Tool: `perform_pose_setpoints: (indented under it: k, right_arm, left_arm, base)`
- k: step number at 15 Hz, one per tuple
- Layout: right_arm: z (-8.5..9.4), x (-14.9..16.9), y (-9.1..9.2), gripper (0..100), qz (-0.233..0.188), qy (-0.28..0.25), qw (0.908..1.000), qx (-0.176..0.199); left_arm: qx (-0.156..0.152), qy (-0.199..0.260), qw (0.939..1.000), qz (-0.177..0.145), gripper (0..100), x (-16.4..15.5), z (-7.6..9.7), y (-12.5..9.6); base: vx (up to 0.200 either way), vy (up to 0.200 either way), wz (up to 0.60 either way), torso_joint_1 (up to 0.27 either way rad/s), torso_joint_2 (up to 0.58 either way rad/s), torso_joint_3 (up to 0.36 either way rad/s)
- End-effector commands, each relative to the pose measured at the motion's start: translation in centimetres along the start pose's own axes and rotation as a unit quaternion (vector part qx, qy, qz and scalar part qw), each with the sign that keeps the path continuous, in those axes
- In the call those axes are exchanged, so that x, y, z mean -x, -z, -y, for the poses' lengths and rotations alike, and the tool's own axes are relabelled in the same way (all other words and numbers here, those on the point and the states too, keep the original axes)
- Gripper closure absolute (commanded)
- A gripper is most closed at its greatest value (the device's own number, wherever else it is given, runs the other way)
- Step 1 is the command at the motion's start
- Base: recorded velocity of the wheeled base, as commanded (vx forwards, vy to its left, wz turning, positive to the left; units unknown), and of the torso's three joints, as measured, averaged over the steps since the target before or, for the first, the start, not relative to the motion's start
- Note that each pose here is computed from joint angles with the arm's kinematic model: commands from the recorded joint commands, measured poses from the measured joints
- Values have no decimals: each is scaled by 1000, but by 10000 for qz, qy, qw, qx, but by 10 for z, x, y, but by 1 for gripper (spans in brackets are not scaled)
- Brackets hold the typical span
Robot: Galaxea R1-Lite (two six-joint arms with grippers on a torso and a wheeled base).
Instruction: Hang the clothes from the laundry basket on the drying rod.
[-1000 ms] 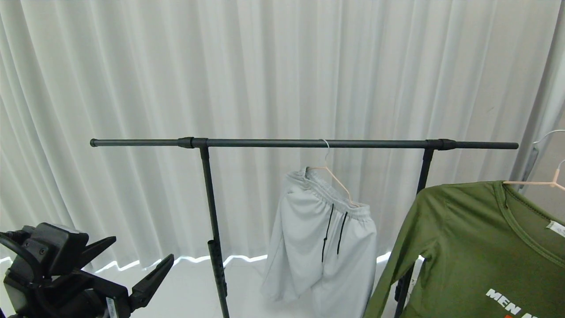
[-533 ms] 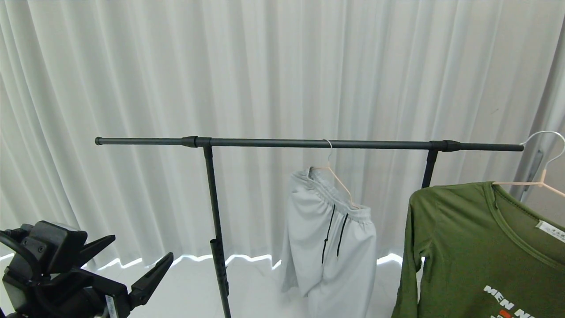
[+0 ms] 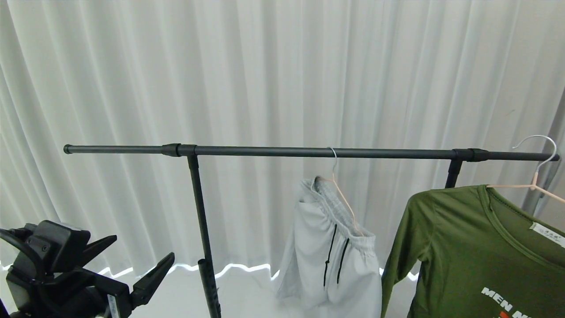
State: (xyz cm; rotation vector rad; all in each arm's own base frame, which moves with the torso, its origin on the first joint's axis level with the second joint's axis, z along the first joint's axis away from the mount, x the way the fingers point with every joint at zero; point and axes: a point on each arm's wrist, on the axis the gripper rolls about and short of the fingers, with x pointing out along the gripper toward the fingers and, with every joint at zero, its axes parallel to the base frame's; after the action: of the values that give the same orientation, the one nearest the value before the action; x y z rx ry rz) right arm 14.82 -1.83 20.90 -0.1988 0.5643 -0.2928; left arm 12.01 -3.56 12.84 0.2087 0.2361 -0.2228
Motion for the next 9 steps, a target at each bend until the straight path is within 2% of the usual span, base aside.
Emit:
perform_pose_setpoints:
  k: [1,4,9]
  right_arm:
    - [-3,-3,0,100,-48,-69,10000,51]
    - [-12,-9,-2,100,-115,-262,9994,184]
    - [-25,-40,-18,100,-128,-318,9990,273]
  left_arm:
    - [-3,0,10000,-9,0,0,0,0]
    - [-5,4,10000,-32,0,0,0,1]
    - [-23,39,10000,-57,0,2,1,4]
  base:
    - [200,0,0,2,-2,7]
    - [200,0,0,2,2,1]
    - [0,0,0,0,0,0]
